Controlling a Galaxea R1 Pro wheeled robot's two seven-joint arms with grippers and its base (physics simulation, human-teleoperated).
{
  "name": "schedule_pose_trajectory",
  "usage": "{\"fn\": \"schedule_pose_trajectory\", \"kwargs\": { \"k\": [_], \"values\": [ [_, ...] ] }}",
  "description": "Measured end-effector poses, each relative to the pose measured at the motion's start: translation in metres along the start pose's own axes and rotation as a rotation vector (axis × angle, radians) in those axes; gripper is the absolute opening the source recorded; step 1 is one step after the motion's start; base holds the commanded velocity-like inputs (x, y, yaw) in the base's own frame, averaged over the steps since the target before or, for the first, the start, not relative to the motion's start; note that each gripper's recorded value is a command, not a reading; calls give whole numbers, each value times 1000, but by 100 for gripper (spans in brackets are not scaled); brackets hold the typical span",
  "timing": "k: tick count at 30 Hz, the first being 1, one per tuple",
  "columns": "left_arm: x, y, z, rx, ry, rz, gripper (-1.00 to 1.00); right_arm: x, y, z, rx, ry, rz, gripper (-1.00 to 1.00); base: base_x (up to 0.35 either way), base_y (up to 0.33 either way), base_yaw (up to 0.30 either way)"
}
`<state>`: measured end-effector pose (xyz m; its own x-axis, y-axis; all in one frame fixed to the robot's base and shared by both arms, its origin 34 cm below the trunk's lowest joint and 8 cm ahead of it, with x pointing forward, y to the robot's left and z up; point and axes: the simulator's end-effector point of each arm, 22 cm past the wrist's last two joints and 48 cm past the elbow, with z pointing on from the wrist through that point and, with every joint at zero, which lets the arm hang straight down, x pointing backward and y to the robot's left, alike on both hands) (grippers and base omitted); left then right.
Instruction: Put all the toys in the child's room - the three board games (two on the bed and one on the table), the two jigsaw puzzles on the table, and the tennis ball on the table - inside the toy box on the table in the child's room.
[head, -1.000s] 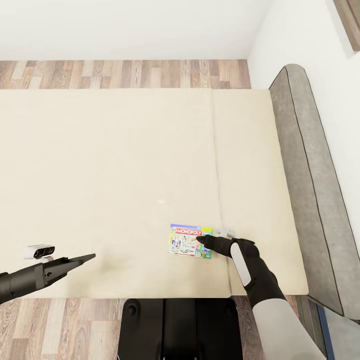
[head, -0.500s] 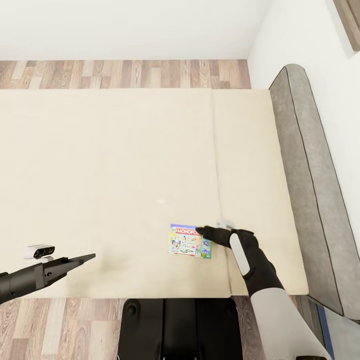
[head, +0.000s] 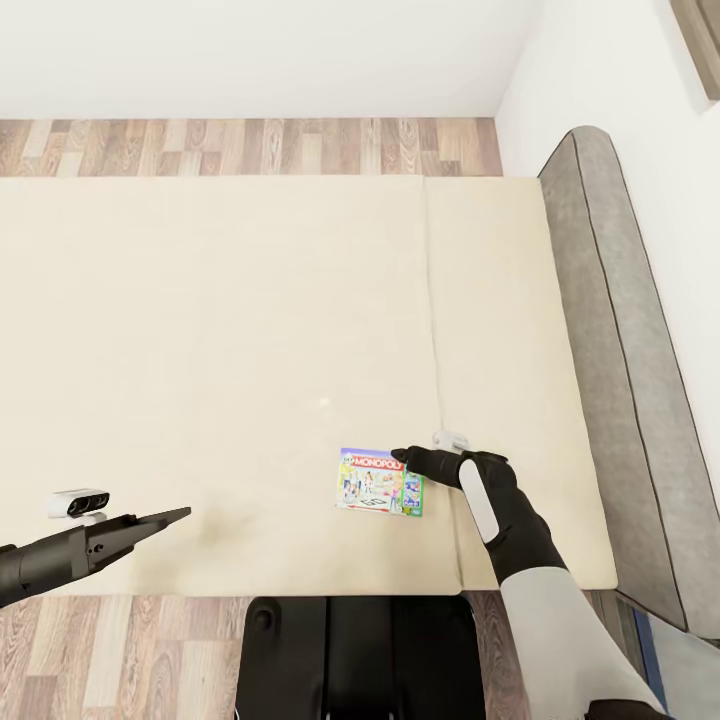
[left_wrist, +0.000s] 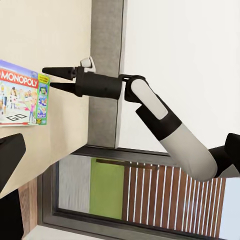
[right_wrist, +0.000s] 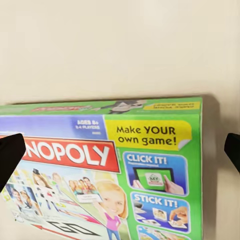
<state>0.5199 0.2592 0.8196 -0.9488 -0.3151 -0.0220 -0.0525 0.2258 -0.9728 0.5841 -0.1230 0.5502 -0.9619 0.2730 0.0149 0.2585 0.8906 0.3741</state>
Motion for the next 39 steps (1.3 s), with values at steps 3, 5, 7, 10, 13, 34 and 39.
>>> {"fn": "schedule_pose_trajectory", "kwargs": {
  "k": [3,5,7,10,13,34,39],
  "values": [
    [0,1,0,-1,0,-2,100,1,-1,1,1,3,1,100,0,0,0],
    [1,2,0,-1,1,-3,100,2,-2,2,3,5,2,100,0,0,0],
    [1,3,0,-2,1,-6,100,4,-3,3,4,9,3,100,0,0,0],
    [2,4,0,-3,2,-10,100,8,-5,6,7,18,6,100,0,0,0],
    [2,6,0,-5,3,-13,100,14,-8,9,10,32,10,100,0,0,0],
    [7,14,1,-11,7,-32,100,25,-15,17,24,55,9,100,0,0,0],
    [7,14,1,-11,6,-32,100,25,-15,17,25,55,9,100,0,11,0]
  ]
}}
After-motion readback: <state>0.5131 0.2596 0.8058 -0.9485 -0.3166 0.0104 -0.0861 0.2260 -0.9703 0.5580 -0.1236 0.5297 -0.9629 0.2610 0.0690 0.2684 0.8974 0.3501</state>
